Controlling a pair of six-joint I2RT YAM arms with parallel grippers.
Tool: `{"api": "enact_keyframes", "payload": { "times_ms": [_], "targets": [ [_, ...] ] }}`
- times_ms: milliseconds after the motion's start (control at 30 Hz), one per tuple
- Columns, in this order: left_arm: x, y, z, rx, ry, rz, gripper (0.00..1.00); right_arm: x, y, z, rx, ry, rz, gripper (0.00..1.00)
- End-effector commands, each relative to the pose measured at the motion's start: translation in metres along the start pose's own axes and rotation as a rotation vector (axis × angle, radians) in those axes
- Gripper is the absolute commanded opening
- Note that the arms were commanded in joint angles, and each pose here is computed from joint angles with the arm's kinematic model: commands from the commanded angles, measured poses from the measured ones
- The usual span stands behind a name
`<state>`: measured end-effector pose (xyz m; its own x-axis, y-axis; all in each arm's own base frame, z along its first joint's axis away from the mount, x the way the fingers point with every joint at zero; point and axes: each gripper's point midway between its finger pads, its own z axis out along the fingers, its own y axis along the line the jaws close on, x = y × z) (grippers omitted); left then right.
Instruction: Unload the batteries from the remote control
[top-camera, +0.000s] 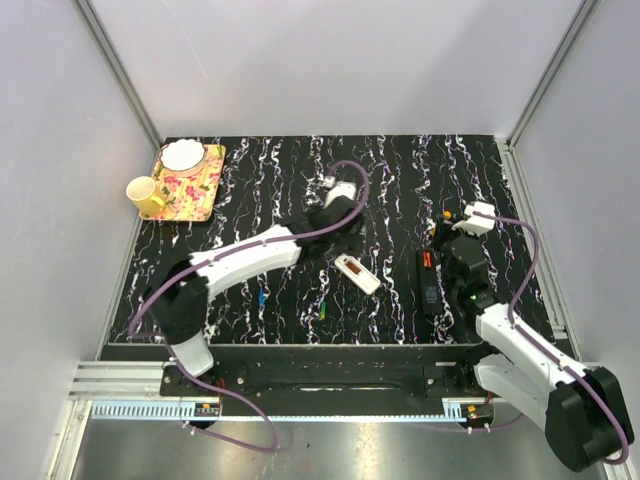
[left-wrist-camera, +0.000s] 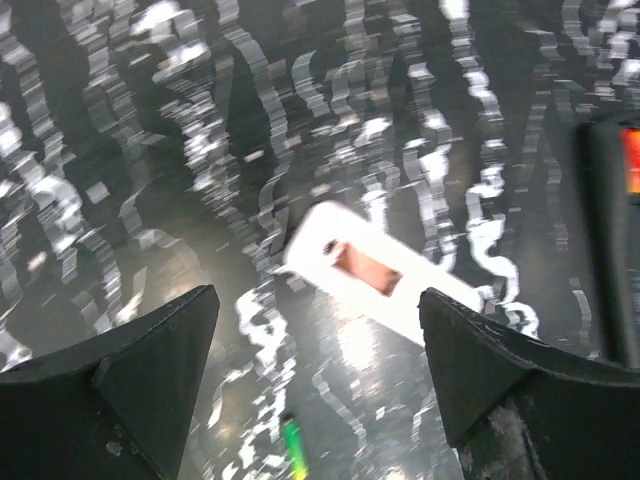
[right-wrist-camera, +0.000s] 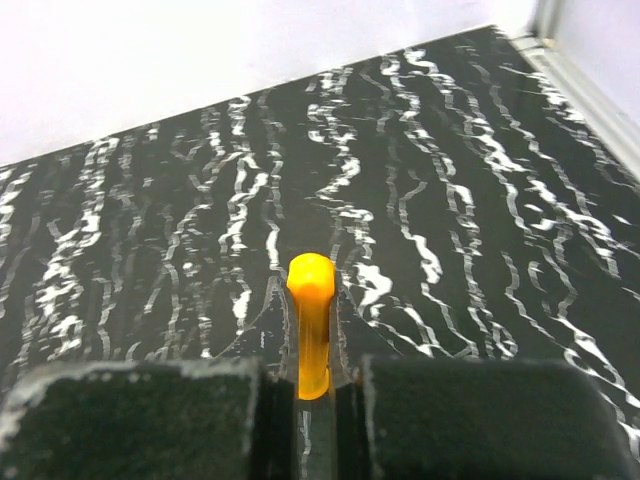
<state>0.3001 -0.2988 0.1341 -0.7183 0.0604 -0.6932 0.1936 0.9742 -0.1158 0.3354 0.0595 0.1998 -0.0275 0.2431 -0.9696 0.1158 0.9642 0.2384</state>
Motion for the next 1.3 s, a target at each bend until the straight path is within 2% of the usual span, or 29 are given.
{"api": "enact_keyframes", "payload": {
  "times_ms": [0,33,200,433,467,600,733,800,867,900,967,1000,1067,1100,1167,1267],
  "targets": [
    [-0.012,-0.086,0.012,0.258,0.012,0.122,0.86,-0.003,-0.048,-0.009,0.221,-0.040,-0.044,0.00],
    [-0.021,-0.102,0.011,0.301,0.001,0.121,0.87,0.003,-0.056,-0.010,0.252,-0.032,-0.056,0.00],
    [-0.007,-0.162,0.024,0.528,0.076,0.096,0.87,0.006,-0.076,-0.013,0.352,-0.024,-0.076,0.00],
    [0.015,-0.196,0.040,0.652,0.173,0.113,0.87,-0.002,-0.087,-0.019,0.414,-0.027,-0.071,0.00],
    [0.027,-0.198,0.047,0.643,0.201,0.143,0.87,-0.006,-0.088,-0.020,0.414,-0.039,-0.067,0.00],
    [0.031,-0.211,0.051,0.632,0.182,0.181,0.88,-0.034,-0.095,-0.031,0.446,-0.113,-0.051,0.00],
    [0.038,-0.226,0.054,0.603,0.160,0.188,0.88,-0.059,-0.097,-0.041,0.455,-0.196,0.030,0.00],
    [0.034,-0.234,0.054,0.560,0.140,0.180,0.88,-0.073,-0.096,-0.046,0.451,-0.231,0.048,0.00],
    [0.049,-0.234,0.064,0.505,0.179,0.168,0.88,-0.092,-0.098,-0.057,0.452,-0.284,0.081,0.00],
    [0.040,-0.238,0.064,0.492,0.153,0.155,0.88,-0.104,-0.098,-0.061,0.449,-0.312,0.093,0.00],
    [0.054,-0.240,0.070,0.461,0.179,0.137,0.88,-0.125,-0.096,-0.074,0.417,-0.368,0.121,0.00],
    [0.046,-0.242,0.071,0.434,0.150,0.126,0.88,-0.136,-0.095,-0.079,0.406,-0.394,0.129,0.00],
    [0.063,-0.235,0.079,0.353,0.182,0.135,0.88,-0.153,-0.094,-0.089,0.380,-0.441,0.160,0.00],
    [0.052,-0.234,0.080,0.306,0.142,0.122,0.88,-0.164,-0.092,-0.093,0.370,-0.465,0.171,0.00],
    [0.065,-0.227,0.087,0.243,0.166,0.116,0.87,-0.176,-0.089,-0.097,0.343,-0.488,0.169,0.00],
    [0.075,-0.230,0.095,0.218,0.163,0.100,0.86,-0.191,-0.086,-0.105,0.313,-0.527,0.194,0.00]
  ]
}}
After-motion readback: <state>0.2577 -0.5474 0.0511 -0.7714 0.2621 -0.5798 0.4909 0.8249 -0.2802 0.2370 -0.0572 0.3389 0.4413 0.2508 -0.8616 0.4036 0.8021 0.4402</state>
